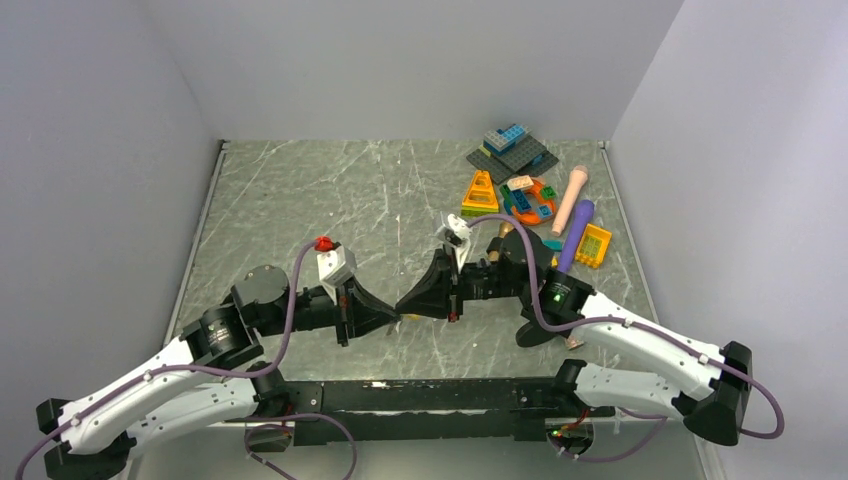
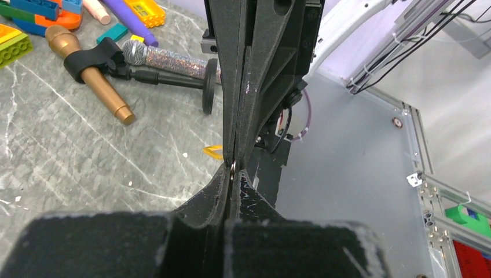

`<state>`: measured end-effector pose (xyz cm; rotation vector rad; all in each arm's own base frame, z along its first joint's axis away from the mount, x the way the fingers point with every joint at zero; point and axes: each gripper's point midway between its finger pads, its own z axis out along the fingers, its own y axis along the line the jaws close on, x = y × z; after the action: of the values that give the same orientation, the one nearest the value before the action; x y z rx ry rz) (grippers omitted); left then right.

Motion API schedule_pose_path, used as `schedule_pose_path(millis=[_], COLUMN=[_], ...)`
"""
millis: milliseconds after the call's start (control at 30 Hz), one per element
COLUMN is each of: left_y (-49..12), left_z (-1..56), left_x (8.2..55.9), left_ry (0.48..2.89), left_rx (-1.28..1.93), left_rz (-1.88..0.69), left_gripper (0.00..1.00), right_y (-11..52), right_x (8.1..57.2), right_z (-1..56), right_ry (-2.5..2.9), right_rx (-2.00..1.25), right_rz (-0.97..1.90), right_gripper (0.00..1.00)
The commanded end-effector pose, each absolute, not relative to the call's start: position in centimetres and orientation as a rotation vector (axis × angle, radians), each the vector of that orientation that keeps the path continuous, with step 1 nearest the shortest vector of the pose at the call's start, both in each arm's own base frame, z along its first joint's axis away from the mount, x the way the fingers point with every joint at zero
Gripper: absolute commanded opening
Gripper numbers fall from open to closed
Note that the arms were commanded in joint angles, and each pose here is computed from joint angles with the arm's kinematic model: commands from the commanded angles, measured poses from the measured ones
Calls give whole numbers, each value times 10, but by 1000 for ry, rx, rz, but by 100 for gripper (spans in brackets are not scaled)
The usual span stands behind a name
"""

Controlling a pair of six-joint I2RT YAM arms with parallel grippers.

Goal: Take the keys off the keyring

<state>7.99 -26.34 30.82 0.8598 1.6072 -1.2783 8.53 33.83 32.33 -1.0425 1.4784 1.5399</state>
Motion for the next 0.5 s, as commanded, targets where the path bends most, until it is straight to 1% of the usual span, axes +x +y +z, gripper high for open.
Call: schedule_pose_path(millis=[0,167,467], left_y=[-262,-266,-270], left_z=[325,314,300], left_x=[74,73,72], left_ry=[1543,1570,1612], left_rx=[930,966,1024], left_rz=[-1272,-1272,-1256], left_gripper=[0,0,0], right_y=[339,345,351], right_x=[86,83,87], right_z=[311,300,295], right_ry=[1534,1563,1587], right_rx=[-1151,-1243,-1314], right_rz=[1465,1447,1401], right_gripper=[0,0,0])
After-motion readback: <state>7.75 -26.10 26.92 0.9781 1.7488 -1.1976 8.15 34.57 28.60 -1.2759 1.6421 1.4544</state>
